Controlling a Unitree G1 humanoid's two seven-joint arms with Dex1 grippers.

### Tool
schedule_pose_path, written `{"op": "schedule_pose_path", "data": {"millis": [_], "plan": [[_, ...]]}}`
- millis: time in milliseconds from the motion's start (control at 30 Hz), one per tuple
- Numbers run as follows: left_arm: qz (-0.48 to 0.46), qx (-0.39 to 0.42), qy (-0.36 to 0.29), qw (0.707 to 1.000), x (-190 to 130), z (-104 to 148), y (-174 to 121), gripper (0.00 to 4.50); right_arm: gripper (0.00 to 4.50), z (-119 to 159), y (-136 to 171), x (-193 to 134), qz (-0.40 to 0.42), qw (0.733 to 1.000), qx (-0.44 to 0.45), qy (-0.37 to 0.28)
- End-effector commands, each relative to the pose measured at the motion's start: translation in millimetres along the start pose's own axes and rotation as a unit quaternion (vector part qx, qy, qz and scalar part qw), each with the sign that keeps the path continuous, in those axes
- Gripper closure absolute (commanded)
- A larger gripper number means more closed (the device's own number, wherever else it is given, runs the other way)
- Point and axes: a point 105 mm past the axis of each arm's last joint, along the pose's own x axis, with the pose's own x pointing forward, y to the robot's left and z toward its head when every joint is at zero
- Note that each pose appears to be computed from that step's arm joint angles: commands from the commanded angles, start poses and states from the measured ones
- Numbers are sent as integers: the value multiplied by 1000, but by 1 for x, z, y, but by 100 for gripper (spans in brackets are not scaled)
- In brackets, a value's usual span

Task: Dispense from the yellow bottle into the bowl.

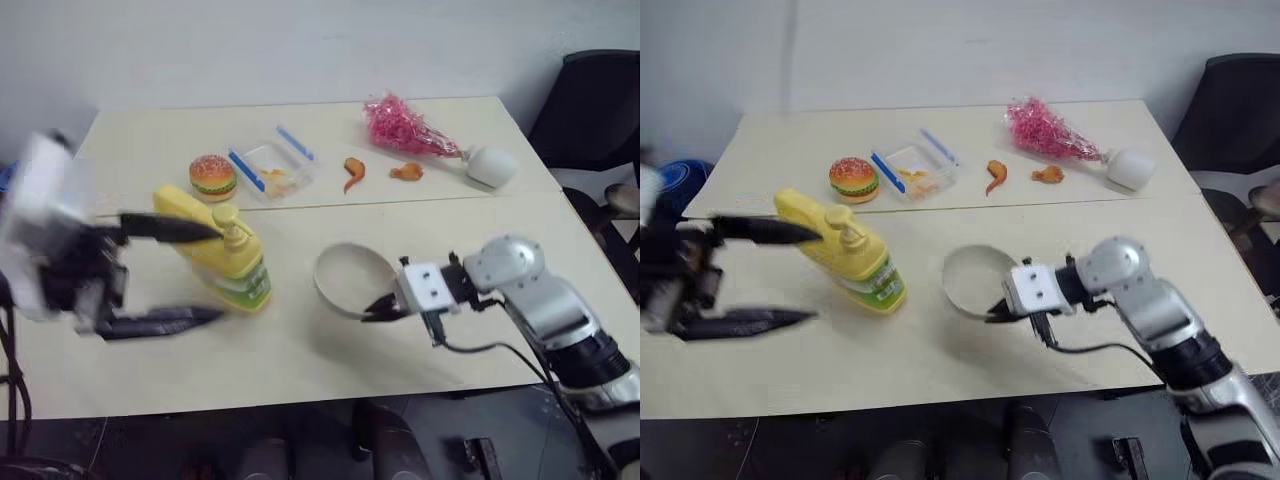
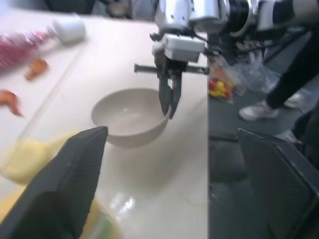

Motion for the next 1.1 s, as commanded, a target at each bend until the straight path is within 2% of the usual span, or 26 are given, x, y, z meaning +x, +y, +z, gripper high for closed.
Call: {"op": "schedule_pose_path", "data": {"millis": [33,133,333,567,767,1100], "plan": [[33,19,25,999,-16,2,21,156,450,22,-5,3,22,1000,-21,-9],[36,43,73,996,-23,-11,35,259,450,35,-13,7,35,998,-58,-3],[24,68,74,995,-13,-16,53,448,450,50,-24,12,60,992,-110,-4],[22,90,50,994,5,-13,70,448,450,60,-30,3,91,982,-165,12],[3,93,44,995,15,-16,69,448,450,63,-31,2,110,976,-185,25],[-8,99,60,993,17,-26,70,448,450,67,-15,-6,173,958,-225,35]]}}
